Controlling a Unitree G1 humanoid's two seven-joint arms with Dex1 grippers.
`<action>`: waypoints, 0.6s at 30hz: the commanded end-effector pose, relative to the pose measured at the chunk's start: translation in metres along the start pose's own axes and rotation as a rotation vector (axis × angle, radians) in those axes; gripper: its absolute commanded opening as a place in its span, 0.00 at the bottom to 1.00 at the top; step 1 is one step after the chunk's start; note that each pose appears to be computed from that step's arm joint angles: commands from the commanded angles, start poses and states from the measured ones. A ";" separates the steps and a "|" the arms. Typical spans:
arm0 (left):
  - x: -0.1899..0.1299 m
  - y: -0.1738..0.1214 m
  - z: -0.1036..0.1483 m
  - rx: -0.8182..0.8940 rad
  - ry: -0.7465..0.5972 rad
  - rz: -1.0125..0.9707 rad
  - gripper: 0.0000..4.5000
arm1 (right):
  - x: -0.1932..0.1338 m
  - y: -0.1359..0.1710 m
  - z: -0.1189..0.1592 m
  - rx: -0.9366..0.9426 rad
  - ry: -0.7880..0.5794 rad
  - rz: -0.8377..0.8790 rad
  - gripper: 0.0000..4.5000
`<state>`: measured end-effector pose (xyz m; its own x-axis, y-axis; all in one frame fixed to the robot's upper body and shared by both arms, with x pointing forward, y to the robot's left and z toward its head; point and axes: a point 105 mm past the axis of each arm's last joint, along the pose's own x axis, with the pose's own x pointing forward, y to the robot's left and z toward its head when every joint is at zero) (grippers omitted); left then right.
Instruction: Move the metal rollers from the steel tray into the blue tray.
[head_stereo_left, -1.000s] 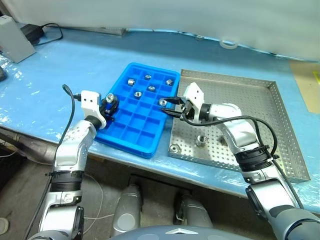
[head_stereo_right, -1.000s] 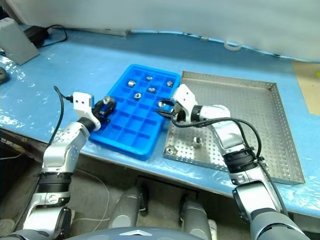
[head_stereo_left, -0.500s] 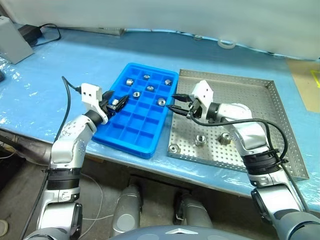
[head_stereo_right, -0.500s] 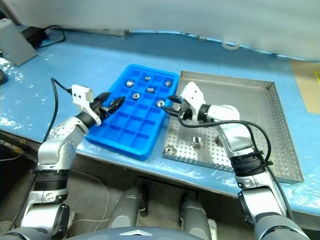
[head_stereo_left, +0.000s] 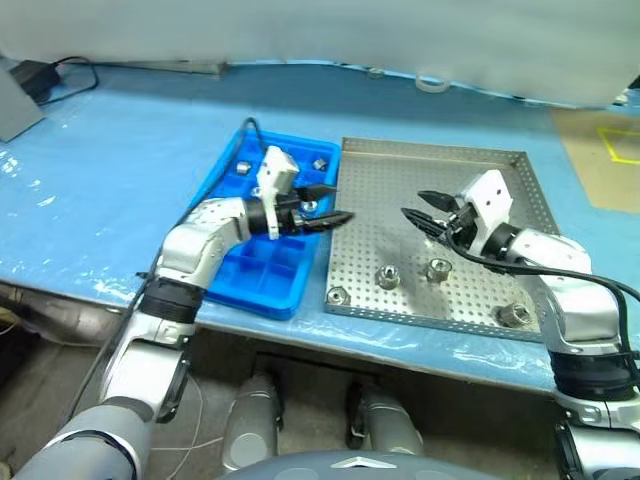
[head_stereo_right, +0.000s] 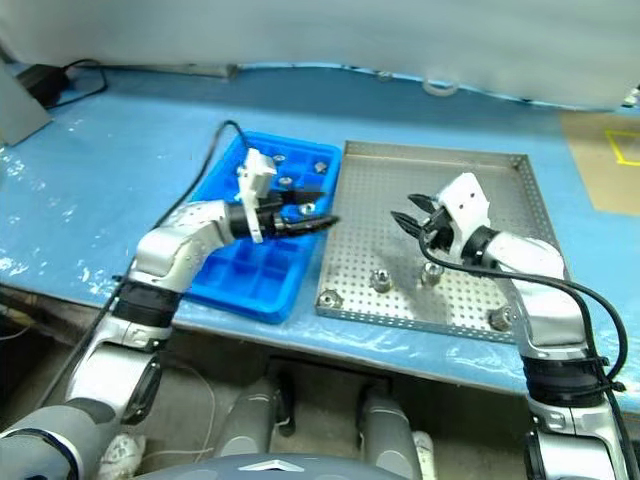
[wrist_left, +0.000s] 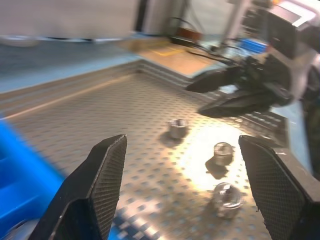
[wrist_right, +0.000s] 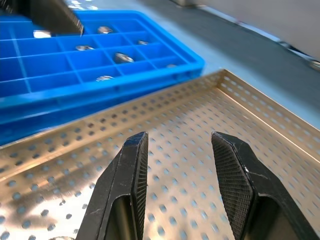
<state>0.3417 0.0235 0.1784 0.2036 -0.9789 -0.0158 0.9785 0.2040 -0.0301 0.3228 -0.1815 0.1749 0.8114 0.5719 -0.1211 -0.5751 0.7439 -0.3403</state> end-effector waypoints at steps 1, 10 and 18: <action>0.017 -0.007 -0.020 0.004 0.097 -0.124 0.84 | -0.020 -0.006 0.016 -0.028 -0.039 -0.093 0.45; 0.029 -0.015 -0.058 -0.082 0.243 -0.298 0.84 | -0.045 0.009 0.005 0.015 0.003 -0.202 0.45; 0.047 -0.012 -0.077 -0.004 0.300 -0.278 0.84 | -0.051 0.018 0.003 0.031 0.019 -0.210 0.45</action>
<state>0.3371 -0.0203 0.1018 -0.0836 -0.9523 -0.2935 0.9935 -0.0568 -0.0986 0.2757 -0.1985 0.1646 0.9133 0.3905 -0.1156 -0.4067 0.8593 -0.3102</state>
